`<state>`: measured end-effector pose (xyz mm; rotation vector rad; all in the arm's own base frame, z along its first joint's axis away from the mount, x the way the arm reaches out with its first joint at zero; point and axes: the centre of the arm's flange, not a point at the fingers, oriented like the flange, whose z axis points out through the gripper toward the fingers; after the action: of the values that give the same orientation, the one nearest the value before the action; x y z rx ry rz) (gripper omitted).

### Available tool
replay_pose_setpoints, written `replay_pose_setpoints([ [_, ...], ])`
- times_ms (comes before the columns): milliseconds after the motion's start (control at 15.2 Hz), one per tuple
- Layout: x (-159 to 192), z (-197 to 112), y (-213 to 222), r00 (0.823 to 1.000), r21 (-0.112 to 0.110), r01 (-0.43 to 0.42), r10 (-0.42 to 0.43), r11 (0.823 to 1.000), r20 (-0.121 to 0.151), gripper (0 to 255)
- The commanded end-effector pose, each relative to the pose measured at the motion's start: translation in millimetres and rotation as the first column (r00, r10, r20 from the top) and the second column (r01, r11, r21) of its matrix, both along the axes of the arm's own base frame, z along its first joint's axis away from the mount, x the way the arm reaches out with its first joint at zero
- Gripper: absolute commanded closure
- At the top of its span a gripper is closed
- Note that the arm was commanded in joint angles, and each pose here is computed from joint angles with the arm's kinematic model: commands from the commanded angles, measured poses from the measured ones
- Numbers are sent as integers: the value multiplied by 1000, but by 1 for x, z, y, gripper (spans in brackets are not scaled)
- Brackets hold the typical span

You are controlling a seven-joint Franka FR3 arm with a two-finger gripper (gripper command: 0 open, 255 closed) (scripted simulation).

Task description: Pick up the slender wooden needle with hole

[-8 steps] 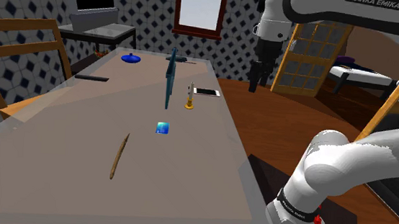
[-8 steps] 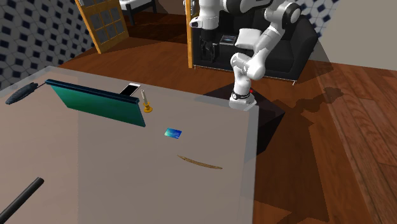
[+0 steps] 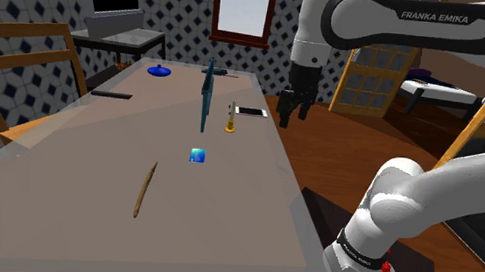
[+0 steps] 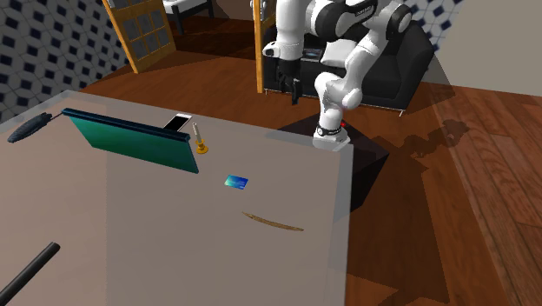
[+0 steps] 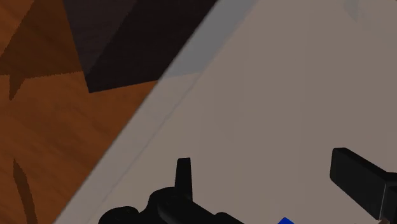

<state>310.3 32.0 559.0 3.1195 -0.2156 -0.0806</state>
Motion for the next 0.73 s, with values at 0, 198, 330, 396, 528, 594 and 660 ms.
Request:
replay_pose_setpoints([
  [0, 9, -10, 22, 999, 6, 41, -41, 999, 3, 0],
  [198, 23, -29, 52, 995, 12, 98, -98, 995, 6, 0],
  [330, 34, -41, 72, 991, 17, 136, -136, 991, 8, 0],
  [396, 40, -47, 81, 988, 19, 155, -155, 988, 8, 0],
  [528, 52, -59, 100, 981, 24, 192, -193, 981, 10, 0],
  [594, 58, -66, 110, 977, 27, 211, -211, 977, 11, 0],
  [660, 64, -72, 119, 973, 29, 230, -230, 973, 11, 0],
])
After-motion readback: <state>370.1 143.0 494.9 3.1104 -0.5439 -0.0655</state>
